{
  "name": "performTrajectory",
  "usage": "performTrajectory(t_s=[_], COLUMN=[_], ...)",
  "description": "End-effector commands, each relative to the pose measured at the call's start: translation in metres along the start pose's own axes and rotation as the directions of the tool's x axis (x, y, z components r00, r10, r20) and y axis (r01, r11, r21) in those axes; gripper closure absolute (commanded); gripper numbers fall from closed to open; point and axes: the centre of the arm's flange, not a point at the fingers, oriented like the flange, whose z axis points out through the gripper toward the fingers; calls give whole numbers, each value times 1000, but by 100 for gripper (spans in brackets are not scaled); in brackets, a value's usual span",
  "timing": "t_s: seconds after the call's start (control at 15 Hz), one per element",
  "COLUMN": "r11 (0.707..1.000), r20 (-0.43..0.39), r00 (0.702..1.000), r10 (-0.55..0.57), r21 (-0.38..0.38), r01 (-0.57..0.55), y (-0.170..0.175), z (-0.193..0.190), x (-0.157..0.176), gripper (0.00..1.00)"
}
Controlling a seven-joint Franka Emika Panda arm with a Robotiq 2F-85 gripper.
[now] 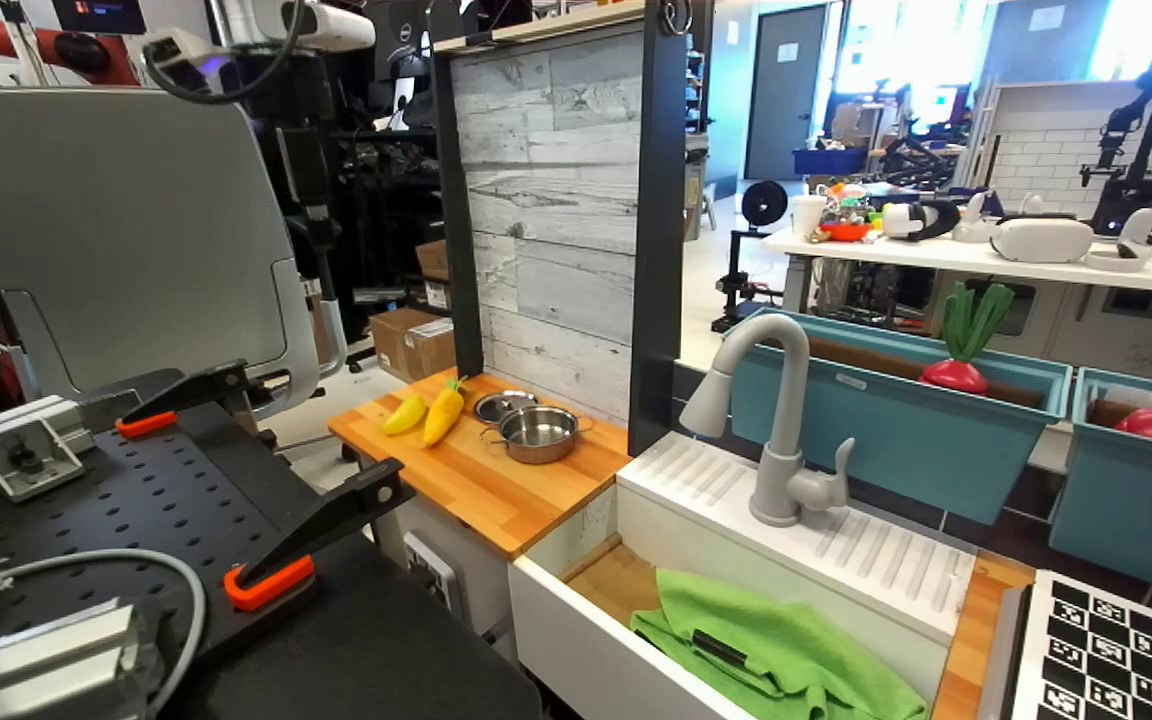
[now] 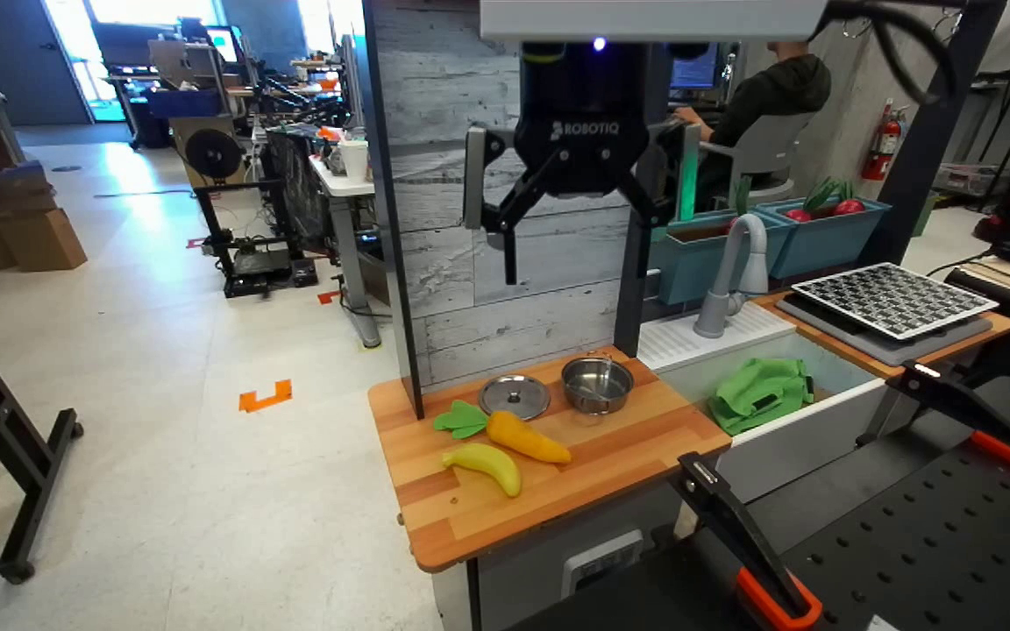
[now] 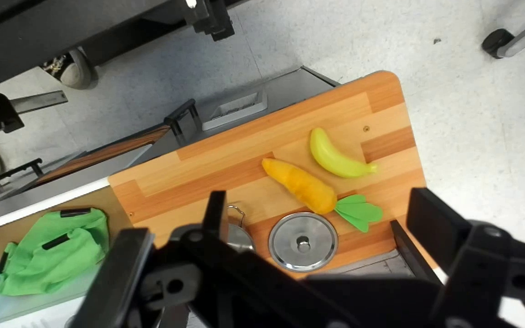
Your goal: Move the banana plush toy
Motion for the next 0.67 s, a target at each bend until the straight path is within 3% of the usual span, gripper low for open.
performTrajectory(t_s=[0.0,0.6], r11=[1000,999], r20=[-22,22], r00=[1000,1000], r10=[16,20], r21=[2,-35], r01=[-16,-20], y=[-23,-53], z=[36,133], x=[24,53], gripper=[0,0])
